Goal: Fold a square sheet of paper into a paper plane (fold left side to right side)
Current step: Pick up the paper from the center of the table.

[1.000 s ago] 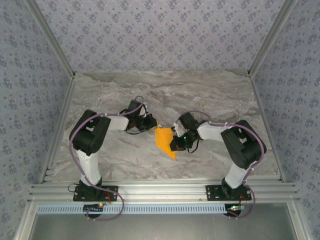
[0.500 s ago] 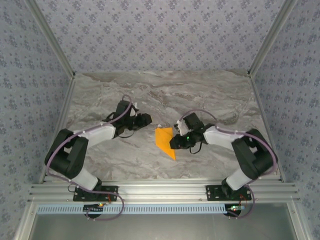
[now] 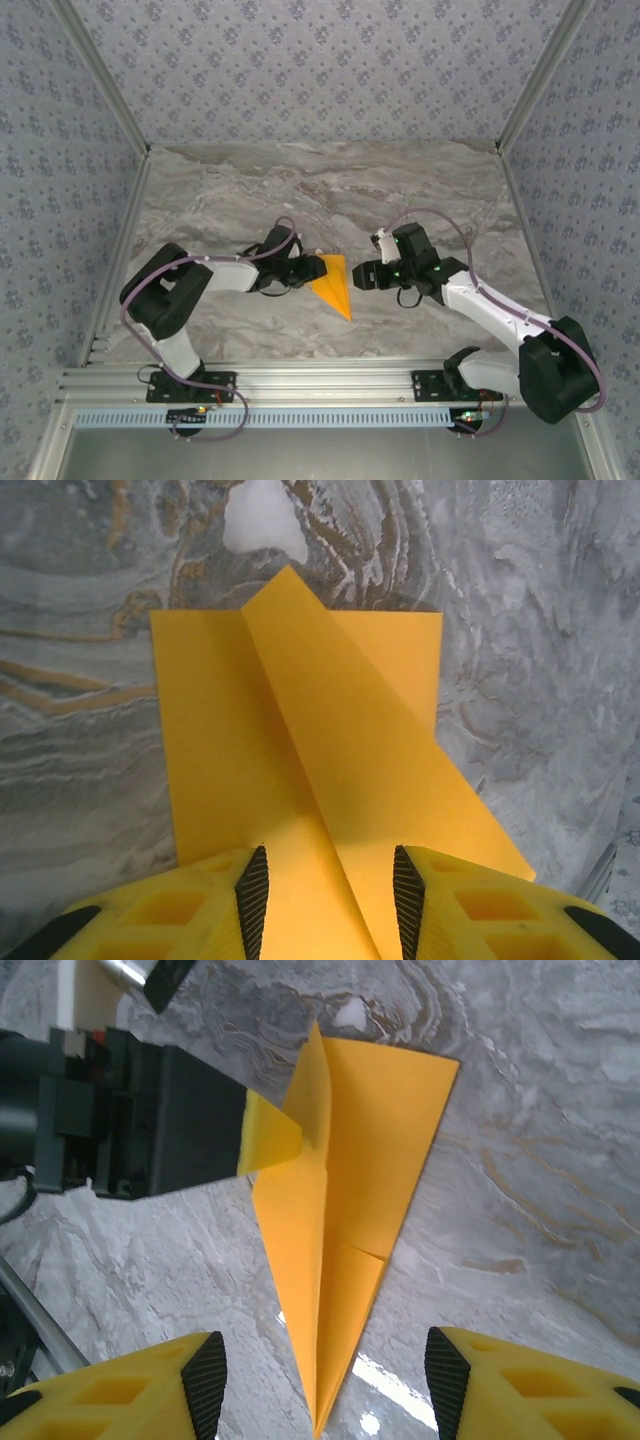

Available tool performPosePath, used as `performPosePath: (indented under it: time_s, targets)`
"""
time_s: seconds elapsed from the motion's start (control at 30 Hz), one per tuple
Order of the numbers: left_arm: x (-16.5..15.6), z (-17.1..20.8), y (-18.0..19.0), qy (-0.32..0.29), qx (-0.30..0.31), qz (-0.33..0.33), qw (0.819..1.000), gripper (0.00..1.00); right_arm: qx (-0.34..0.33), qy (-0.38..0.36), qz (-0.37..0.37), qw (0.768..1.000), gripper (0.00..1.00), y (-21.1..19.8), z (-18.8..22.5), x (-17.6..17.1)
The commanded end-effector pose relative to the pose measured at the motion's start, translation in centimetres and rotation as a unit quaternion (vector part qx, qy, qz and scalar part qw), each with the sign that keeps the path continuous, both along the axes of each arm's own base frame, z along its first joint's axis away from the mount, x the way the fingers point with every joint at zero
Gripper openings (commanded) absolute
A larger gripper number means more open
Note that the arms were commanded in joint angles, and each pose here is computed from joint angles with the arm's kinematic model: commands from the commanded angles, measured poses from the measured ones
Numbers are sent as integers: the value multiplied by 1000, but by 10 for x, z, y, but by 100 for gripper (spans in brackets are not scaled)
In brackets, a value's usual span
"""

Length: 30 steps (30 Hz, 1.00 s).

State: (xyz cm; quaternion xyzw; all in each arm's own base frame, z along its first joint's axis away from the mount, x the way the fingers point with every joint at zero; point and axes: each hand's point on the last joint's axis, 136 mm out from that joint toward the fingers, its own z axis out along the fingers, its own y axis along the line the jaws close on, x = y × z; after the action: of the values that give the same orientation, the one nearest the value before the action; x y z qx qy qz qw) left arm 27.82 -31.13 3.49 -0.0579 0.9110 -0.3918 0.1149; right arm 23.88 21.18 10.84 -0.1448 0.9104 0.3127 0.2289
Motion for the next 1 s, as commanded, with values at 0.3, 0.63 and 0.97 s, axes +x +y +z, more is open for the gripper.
performPosePath:
  time_s: [0.3,0.63,0.97]
  targets:
    - [18,7,-29,-10,-19,-11,1000,39,1,10,-14,1000,59,-16,-7,-7]
    - [29,35,-46,-42,-57,-21,997,23,74,60,2,995,77,-12,-11,-15]
    - [30,91,-44,-90,-92,-16,992,2,223,106,36,968,100,4,9,-17]
